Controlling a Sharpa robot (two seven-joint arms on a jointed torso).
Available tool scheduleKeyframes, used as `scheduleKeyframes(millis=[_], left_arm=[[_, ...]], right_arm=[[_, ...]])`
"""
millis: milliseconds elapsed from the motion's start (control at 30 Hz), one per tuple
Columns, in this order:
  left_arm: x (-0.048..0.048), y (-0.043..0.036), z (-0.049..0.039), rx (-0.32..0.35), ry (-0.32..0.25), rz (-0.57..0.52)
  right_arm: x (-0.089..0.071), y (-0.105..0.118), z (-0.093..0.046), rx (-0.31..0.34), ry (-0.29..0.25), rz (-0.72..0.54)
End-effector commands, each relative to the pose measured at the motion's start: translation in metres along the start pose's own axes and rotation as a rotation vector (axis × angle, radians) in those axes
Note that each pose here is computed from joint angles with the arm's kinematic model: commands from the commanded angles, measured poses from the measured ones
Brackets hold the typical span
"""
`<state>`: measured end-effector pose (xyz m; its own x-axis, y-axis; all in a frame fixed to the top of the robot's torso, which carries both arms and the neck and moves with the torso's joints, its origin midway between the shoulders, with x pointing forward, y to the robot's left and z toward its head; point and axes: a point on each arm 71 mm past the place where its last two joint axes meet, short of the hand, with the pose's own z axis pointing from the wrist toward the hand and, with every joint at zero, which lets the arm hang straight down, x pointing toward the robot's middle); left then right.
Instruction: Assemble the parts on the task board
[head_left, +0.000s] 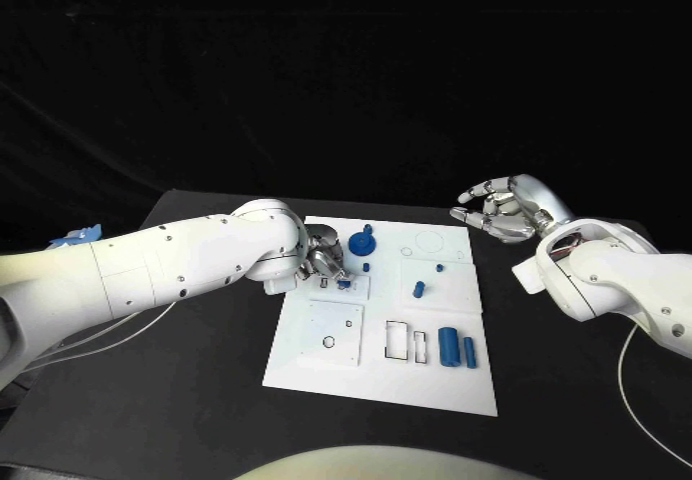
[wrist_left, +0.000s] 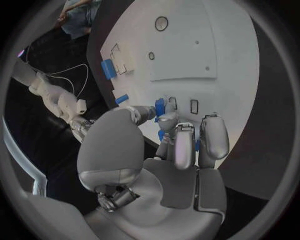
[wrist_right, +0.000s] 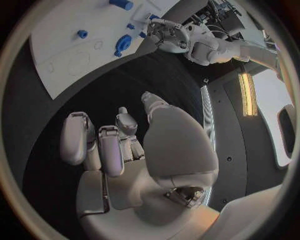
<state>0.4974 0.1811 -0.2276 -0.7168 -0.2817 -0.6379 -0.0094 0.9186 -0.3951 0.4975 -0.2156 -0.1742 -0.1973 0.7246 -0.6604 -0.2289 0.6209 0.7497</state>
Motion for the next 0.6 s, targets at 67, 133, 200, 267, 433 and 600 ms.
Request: scheduleKeyframes(millis=[67,133,200,267,433,600], left_arm=[[0.0004,-0.0012,0.0008,-0.01,-0.036,0.068],[0.0011,-0.0009,0.0013,-0.016,-0.035,0.076],[0.0016,-0.0007,0.0017,-0.022,-0.033,0.084],[0.002,-0.0005,0.0024,-0.028,-0.033,0.091],[0.0026,-0.0002,0.0035,-0.033,-0.036,0.097],[0.0027,0.0005,0.0037,-0.037,-0.038,0.099]], right_arm=[[0.001,-0.0006,-0.0004,0.0,0.008,-0.002],[0.0011,-0.0007,-0.0005,0.0,0.008,-0.001],[0.0012,-0.0009,-0.0006,0.001,0.009,-0.001],[0.0013,-0.001,-0.0006,0.001,0.009,-0.001],[0.0016,-0.0011,-0.0006,0.003,0.009,-0.001],[0.0018,-0.0012,-0.0004,0.005,0.009,-0.001]])
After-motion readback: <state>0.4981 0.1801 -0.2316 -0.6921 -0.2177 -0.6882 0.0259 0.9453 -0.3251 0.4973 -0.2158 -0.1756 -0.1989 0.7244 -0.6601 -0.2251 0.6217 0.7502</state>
